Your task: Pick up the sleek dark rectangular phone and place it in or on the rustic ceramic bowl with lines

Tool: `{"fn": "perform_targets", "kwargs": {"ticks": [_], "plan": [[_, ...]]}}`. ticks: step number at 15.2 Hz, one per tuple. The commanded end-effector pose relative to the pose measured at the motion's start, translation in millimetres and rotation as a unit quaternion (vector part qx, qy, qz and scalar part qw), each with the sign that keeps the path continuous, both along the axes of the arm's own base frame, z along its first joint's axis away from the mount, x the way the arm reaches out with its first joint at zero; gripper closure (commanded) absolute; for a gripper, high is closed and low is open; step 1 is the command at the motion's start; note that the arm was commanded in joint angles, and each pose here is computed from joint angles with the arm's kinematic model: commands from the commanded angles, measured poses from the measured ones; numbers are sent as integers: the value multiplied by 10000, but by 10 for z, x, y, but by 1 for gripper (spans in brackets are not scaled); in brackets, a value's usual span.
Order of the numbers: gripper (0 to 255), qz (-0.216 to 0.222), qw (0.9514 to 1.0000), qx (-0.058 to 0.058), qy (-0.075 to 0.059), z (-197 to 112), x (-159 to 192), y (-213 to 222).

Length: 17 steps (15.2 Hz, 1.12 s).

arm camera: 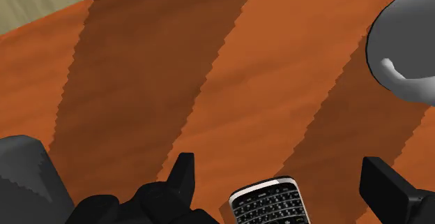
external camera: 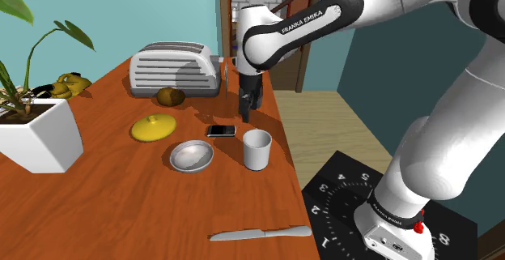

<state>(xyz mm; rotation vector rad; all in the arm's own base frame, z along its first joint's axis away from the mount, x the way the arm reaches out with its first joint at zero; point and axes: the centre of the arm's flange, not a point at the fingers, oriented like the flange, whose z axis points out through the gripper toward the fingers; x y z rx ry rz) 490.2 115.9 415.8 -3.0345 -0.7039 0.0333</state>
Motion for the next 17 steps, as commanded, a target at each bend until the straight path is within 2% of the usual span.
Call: {"fn": "perform_targets", "kwargs": {"ticks": [1,6,13,17], "plan": [[0,164,9999,-5,-54,-139,194,107],[0,511,9986,-19,-156,-437,555,402],[0,511,9986,-19,-156,-837,556,409],[0,511,9986,-19,-156,-837,556,409]]}}
